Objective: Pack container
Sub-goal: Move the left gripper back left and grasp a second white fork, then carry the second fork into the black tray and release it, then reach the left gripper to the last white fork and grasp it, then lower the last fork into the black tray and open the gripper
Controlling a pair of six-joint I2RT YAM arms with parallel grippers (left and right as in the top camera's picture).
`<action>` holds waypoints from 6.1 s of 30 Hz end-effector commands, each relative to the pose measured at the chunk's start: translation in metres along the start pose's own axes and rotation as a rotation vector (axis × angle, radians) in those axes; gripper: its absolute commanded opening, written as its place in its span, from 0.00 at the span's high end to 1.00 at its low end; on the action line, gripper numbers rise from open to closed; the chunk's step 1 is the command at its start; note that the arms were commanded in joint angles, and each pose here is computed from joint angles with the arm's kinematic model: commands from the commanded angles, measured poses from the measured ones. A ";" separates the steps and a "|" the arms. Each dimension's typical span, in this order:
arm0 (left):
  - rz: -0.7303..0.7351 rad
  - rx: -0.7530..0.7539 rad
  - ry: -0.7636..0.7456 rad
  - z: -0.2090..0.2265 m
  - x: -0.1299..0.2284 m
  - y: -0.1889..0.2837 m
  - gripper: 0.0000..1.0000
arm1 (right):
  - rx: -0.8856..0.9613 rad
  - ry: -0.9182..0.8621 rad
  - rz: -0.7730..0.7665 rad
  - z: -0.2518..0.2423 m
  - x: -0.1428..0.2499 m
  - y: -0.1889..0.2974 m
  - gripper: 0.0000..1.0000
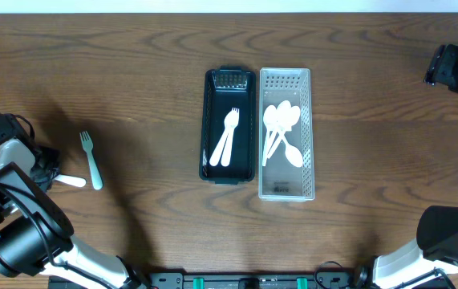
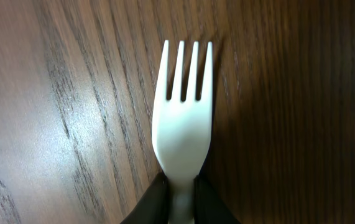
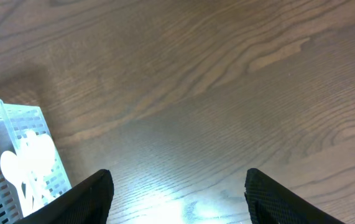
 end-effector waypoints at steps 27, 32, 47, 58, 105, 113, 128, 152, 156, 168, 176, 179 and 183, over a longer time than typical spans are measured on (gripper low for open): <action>0.024 0.695 -1.040 -0.138 0.270 0.280 0.94 | 0.008 0.006 -0.056 -0.004 -0.008 0.009 0.28; 0.062 0.681 -1.306 -0.132 0.339 0.264 0.94 | 0.008 0.005 -0.056 -0.004 -0.008 0.009 0.28; 0.131 0.471 -1.697 -0.124 0.405 0.163 0.90 | 0.007 0.006 -0.024 -0.004 -0.001 0.009 0.28; -0.034 0.501 -1.730 -0.154 0.389 0.203 0.56 | 0.006 0.007 -0.008 -0.004 0.003 0.009 0.28; 0.084 0.167 -0.875 -0.054 0.095 0.056 0.00 | 0.006 0.013 -0.012 -0.004 0.002 0.009 0.27; 0.171 0.114 -0.874 -0.047 0.105 0.018 0.00 | -0.006 0.014 -0.011 -0.002 0.002 0.009 0.27; 0.251 0.052 -0.880 -0.033 0.116 -0.004 0.21 | -0.008 0.014 -0.007 -0.001 0.003 0.009 0.27; 0.233 0.069 -0.900 -0.050 0.110 0.031 0.94 | -0.008 0.014 -0.001 -0.001 0.005 0.009 0.28; 0.164 0.141 -0.958 -0.086 0.110 0.085 0.94 | -0.008 0.014 -0.002 -0.001 0.005 0.009 0.28; 0.038 0.453 -1.274 -0.164 0.241 0.274 0.94 | -0.008 0.014 -0.012 -0.001 0.002 0.009 0.28; 0.094 0.525 -1.425 -0.155 0.347 0.288 0.94 | -0.008 0.019 -0.008 -0.001 0.003 0.009 0.27; 0.115 0.503 -1.466 -0.156 0.371 0.274 0.94 | -0.008 0.025 -0.008 -0.001 0.003 0.009 0.27; 0.159 0.417 -1.454 -0.157 0.388 0.239 0.94 | -0.008 0.025 -0.004 -0.001 0.004 0.009 0.27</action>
Point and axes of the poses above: each gripper's point midway between its finger pads, its own y axis back along the fingers, its own z axis along the line the jaws close on, x = y × z, the point moved 2 cm from there along y, back along the fingers, and after that the axes turned 8 degrees about y, right-handed, at the moved point
